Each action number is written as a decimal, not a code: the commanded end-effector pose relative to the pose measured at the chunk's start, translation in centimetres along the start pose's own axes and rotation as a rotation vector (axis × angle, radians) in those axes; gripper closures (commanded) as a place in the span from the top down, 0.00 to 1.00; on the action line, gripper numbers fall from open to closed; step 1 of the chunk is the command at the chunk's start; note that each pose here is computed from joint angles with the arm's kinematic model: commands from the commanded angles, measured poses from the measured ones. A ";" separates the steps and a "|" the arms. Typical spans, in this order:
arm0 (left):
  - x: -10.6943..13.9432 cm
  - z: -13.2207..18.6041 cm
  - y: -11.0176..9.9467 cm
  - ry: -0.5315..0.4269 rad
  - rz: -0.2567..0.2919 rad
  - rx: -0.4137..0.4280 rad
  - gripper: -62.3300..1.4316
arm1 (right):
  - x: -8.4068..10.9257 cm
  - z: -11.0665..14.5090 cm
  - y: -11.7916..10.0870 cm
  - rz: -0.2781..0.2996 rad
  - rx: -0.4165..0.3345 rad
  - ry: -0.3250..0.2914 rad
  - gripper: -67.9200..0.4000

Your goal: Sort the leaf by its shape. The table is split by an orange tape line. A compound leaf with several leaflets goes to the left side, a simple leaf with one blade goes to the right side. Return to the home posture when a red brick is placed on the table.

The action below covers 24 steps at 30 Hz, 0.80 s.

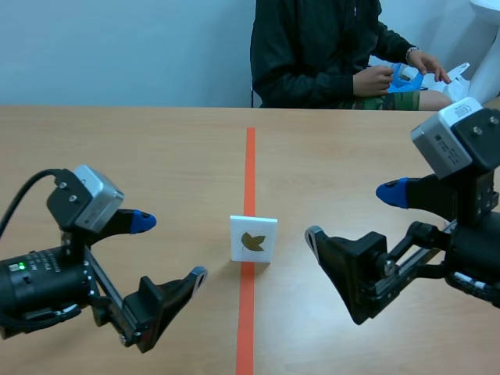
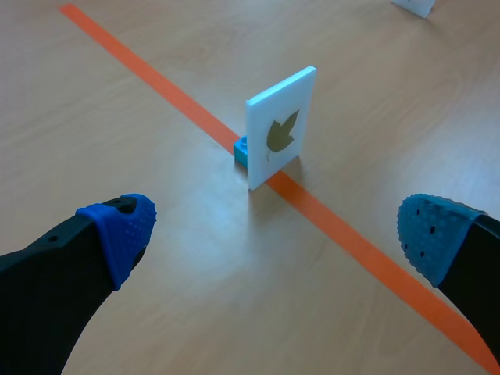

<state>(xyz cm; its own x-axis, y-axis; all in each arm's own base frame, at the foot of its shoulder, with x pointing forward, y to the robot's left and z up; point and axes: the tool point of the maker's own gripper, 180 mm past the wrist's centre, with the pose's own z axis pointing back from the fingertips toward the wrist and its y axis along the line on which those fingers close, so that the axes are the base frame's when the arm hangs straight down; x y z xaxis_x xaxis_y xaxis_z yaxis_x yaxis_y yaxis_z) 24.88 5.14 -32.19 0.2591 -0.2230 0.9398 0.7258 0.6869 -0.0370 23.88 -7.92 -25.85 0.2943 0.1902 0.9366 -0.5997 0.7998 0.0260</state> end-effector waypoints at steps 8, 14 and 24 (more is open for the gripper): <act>0.3 -4.4 -1.5 -0.071 -0.035 -0.078 1.00 | 1.2 0.2 -1.2 0.029 -0.035 -0.039 1.00; 0.4 -7.1 -1.3 -0.094 -0.046 -0.082 1.00 | 1.0 0.2 -1.2 0.043 -0.039 -0.031 1.00; 0.6 -10.6 -1.1 -0.125 -0.080 -0.089 1.00 | 1.0 0.2 -1.2 0.045 -0.039 -0.031 1.00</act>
<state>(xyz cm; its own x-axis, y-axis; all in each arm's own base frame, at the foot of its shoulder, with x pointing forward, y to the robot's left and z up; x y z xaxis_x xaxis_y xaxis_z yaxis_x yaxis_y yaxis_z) 30.55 -2.04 -36.66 0.1613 -0.2132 0.9636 0.7857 0.6185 0.0053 24.23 -8.55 -25.79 0.2754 0.2170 0.9365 -0.5870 0.8094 -0.0150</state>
